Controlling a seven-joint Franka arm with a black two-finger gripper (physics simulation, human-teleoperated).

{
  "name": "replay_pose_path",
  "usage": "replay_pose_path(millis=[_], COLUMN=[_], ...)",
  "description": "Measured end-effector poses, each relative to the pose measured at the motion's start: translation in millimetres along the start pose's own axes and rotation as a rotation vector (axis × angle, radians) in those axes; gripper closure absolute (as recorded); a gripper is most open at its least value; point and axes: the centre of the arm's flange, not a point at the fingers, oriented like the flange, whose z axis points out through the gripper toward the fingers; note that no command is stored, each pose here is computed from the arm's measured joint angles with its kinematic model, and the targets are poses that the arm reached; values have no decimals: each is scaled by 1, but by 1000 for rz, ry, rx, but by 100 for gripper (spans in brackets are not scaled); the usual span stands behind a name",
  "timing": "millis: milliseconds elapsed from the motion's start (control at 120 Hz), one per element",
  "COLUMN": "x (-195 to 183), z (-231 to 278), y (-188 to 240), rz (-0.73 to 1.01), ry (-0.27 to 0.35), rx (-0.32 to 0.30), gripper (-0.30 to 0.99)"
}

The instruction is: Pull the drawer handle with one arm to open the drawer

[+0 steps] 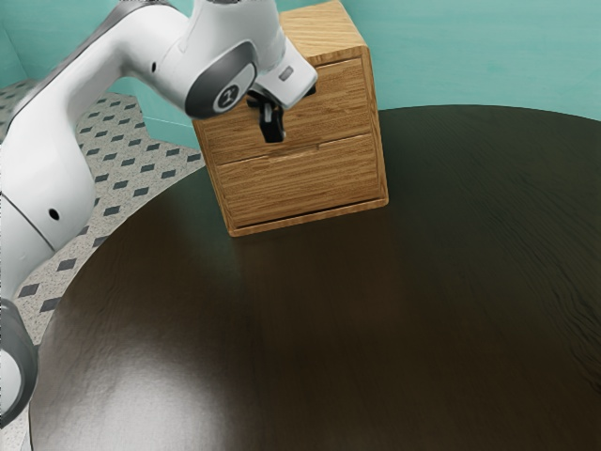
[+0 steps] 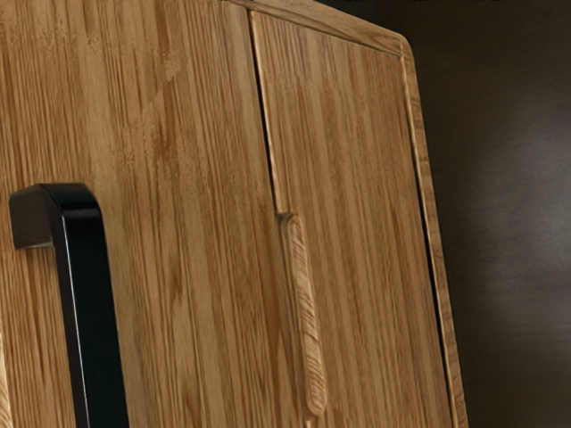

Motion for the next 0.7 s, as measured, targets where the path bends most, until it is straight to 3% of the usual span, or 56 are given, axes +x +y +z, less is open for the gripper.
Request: replay_pose_path(millis=[300, 700], x=[2, 8], z=[-4, 2], y=[-5, 0], rz=[0, 7], ry=[28, 35], rx=[49, 51], gripper=[0, 0])
